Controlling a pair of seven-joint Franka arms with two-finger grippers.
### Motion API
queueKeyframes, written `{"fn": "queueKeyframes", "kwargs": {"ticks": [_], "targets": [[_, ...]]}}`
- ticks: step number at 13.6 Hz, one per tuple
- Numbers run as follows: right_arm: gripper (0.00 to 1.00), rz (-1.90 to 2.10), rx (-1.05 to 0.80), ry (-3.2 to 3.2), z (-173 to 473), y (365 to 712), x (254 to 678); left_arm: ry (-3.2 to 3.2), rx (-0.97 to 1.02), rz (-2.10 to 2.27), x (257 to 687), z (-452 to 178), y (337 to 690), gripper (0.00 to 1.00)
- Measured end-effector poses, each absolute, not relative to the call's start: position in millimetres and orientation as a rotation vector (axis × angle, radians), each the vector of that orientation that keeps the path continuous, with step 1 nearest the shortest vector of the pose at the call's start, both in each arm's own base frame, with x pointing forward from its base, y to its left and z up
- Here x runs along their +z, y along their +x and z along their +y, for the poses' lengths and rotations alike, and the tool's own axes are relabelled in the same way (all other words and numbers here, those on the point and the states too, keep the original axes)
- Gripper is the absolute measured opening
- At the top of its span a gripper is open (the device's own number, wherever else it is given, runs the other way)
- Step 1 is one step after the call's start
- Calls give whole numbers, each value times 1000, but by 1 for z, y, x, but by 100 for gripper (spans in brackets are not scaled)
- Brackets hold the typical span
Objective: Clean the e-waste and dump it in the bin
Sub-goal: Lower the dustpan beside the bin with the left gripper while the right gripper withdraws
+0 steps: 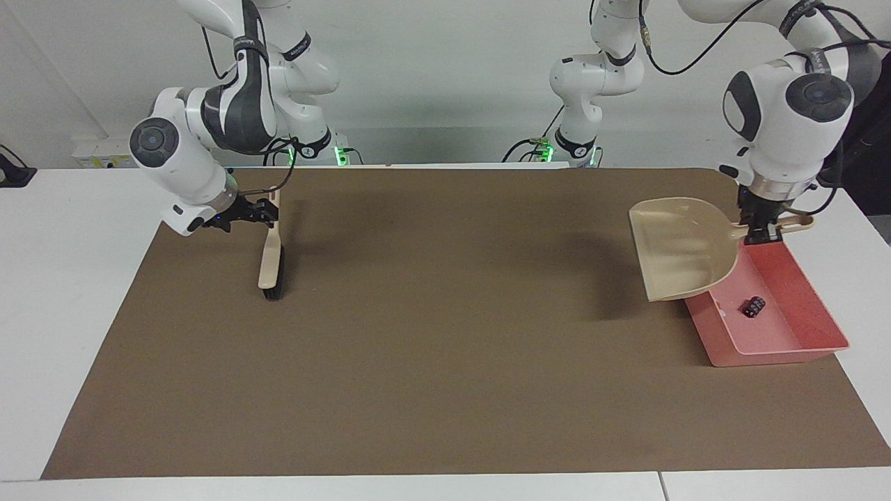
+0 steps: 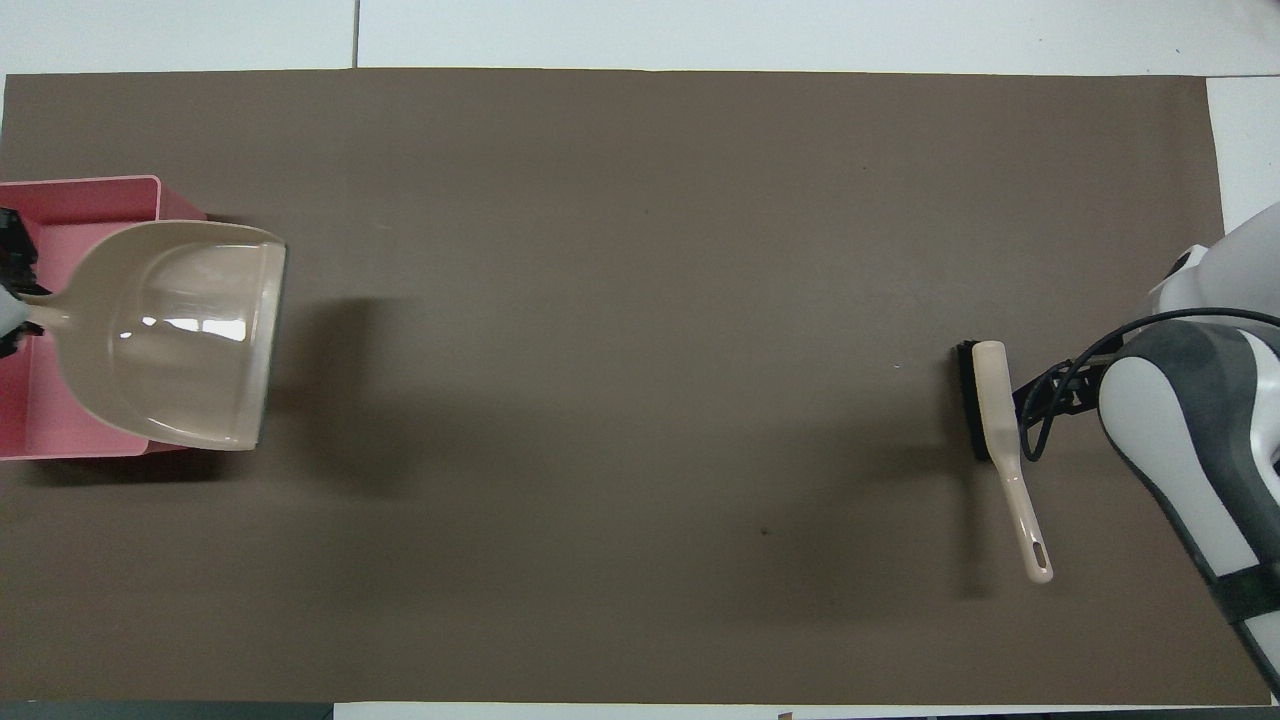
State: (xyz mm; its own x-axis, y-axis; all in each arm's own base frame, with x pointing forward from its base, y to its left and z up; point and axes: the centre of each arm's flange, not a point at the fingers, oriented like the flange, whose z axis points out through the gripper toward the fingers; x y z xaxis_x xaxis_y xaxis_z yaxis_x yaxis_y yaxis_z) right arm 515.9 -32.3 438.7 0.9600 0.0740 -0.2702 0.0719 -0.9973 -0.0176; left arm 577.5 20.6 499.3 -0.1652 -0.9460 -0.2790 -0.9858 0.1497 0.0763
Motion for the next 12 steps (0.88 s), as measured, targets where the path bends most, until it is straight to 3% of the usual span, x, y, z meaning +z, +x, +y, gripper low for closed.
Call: {"fn": "queueKeyframes", "kwargs": {"ticks": [6,12], "targets": [[100,-103,350,-3132,-38,535,525,-1902,260,2297,418,-65,566,33],[100,-18,305,-3171,-64,534,620,-1878,221,2310,384,-70,572,33]]}}
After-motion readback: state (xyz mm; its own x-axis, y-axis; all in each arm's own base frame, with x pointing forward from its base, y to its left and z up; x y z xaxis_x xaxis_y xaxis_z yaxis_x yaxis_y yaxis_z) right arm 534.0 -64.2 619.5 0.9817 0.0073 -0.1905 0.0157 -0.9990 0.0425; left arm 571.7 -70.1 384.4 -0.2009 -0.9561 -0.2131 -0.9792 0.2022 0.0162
